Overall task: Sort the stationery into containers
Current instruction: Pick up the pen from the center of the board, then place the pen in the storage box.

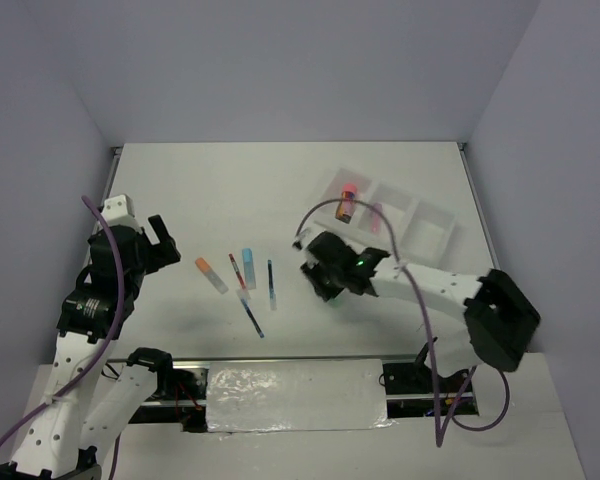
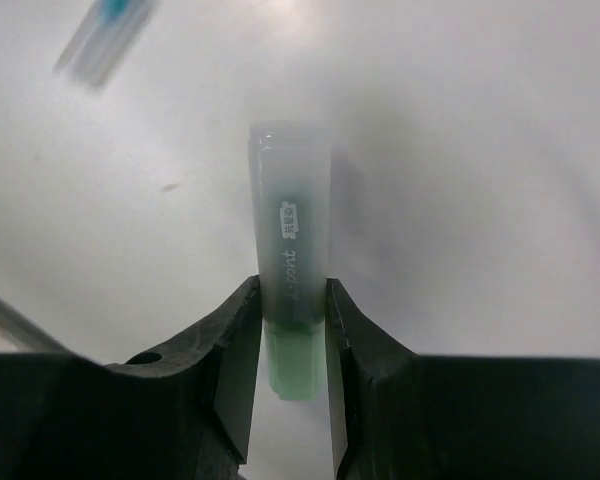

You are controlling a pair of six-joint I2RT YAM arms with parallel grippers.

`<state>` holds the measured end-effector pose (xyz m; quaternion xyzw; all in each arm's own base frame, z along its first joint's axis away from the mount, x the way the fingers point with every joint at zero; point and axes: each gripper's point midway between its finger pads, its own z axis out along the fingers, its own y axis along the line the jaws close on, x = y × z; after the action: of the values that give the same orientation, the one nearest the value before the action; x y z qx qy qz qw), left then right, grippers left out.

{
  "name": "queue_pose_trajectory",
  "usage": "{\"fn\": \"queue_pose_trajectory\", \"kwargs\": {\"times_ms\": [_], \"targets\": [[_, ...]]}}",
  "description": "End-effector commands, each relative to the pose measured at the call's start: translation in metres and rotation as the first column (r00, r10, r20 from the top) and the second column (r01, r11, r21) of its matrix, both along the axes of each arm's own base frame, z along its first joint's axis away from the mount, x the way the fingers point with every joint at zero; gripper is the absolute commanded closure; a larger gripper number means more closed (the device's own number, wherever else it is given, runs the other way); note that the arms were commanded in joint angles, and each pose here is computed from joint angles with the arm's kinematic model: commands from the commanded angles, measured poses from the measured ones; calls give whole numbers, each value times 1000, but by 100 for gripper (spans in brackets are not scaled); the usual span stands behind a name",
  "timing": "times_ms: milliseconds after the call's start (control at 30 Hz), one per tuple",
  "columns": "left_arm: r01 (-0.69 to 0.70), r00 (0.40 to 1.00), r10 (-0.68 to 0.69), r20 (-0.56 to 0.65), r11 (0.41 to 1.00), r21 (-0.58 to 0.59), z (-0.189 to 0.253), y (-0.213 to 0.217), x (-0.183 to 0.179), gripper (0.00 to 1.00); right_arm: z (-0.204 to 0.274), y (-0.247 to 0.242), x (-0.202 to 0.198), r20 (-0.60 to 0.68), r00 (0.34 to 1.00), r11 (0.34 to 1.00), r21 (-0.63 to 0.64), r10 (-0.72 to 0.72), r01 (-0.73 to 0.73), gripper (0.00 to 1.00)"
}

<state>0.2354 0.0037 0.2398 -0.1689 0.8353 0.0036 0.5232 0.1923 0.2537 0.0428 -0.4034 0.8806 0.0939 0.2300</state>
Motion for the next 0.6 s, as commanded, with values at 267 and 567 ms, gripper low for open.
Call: {"fn": "queue_pose_trajectory", "kwargs": {"times_ms": [267, 567], "targets": [[150, 980, -173, -99, 967, -207, -19, -63, 41, 1, 122, -143, 182, 92, 532, 523, 383, -842, 761, 81], [195, 940, -242, -240, 959, -205, -65, -132, 67, 1, 112, -190, 237, 88, 423, 429, 311, -902, 848, 74]]}}
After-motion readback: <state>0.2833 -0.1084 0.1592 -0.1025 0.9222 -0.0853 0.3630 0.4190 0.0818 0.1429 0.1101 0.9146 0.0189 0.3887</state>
